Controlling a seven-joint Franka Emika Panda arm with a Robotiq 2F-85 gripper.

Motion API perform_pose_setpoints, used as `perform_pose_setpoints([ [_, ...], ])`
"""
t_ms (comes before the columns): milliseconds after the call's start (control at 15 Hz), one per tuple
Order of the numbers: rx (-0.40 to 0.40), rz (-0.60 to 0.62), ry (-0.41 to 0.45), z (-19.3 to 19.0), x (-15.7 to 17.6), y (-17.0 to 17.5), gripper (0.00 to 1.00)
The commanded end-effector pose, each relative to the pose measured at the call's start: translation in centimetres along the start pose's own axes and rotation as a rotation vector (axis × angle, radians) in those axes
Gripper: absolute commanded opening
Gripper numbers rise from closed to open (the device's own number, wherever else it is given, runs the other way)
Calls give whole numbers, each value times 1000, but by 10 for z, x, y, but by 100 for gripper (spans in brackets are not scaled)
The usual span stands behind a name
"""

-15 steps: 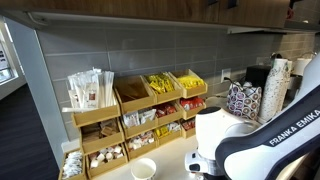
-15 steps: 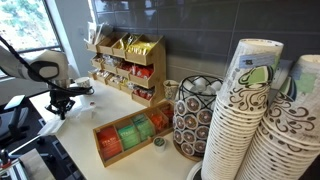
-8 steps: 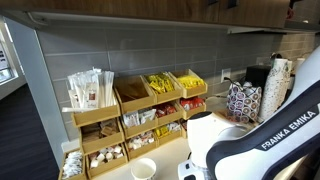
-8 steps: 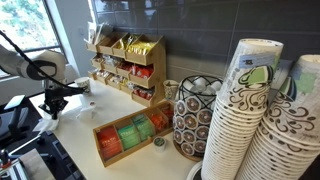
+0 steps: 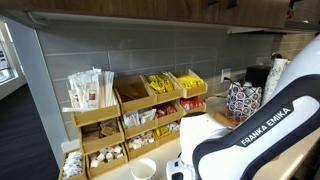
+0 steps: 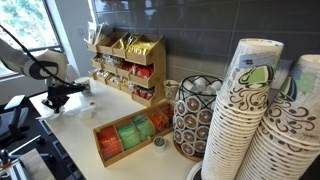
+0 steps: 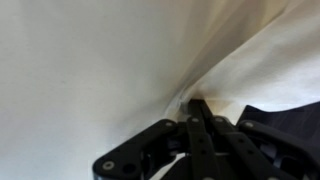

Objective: Use the paper towel and tissue to clean the counter

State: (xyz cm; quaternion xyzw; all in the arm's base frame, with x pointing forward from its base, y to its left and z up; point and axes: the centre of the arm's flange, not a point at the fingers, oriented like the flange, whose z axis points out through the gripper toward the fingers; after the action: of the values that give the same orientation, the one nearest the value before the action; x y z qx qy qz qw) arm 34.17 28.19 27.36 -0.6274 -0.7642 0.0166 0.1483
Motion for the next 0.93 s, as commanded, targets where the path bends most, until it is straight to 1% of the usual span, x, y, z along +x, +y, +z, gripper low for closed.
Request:
perform_pose_setpoints([
  [0, -136, 88, 1, 6, -18, 17, 4],
  [133, -201, 141, -13, -1, -30, 21, 4],
  [267, -237, 200, -37, -6, -41, 20, 4],
  [533, -256, 330, -95, -17, -63, 7, 4],
  [733, -267, 428, -94, -24, -71, -2, 4],
  [800, -268, 453, -72, -27, -69, -5, 29],
  [867, -275, 488, -53, -31, -68, -7, 32],
])
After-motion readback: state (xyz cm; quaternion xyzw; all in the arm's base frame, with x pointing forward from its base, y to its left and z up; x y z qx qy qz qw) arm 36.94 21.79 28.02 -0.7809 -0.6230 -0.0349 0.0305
